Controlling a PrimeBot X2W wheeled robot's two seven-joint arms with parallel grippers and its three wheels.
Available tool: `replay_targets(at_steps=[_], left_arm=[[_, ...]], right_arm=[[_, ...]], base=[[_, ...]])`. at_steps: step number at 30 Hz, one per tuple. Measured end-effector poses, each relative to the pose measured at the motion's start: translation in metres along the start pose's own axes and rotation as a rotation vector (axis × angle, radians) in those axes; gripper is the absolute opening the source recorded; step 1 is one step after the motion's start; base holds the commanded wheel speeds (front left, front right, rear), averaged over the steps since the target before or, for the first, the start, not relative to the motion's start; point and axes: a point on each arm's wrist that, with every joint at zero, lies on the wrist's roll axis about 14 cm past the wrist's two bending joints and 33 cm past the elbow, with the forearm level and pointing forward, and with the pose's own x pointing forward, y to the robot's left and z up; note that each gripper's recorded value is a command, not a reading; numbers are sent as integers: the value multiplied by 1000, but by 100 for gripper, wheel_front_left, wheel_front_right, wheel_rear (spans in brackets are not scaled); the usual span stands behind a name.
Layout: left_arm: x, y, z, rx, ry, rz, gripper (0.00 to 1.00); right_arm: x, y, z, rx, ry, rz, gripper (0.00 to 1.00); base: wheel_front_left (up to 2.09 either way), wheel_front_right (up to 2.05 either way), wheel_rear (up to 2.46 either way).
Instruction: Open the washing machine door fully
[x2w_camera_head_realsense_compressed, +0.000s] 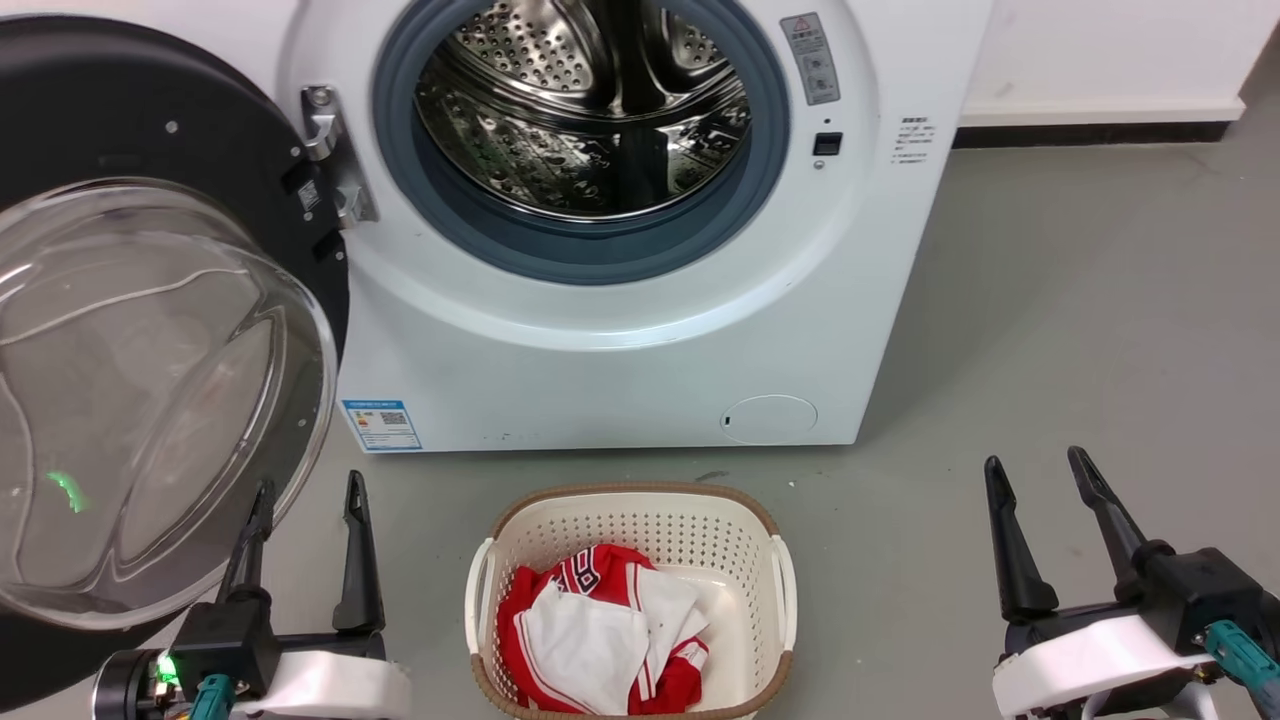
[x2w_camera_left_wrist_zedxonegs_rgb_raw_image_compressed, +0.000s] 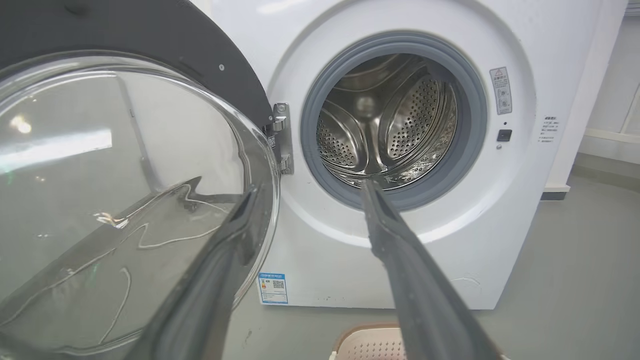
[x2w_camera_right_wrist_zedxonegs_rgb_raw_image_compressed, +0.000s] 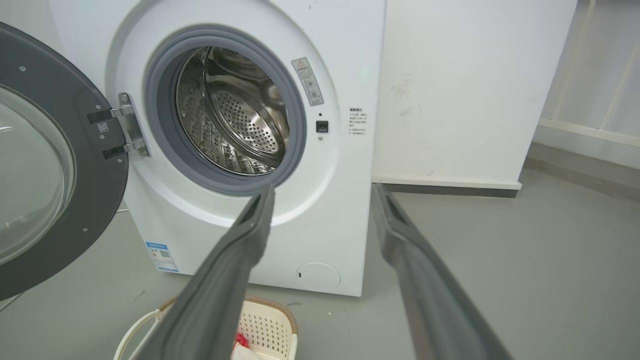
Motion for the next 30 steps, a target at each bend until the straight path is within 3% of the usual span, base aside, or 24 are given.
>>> replay_targets(at_steps=[30], left_arm=[[5,-22,-2,-21,3,-49,100]], right_arm=[[-8,-2,-4,4,17,-12,100]], base=[[0,0,0]])
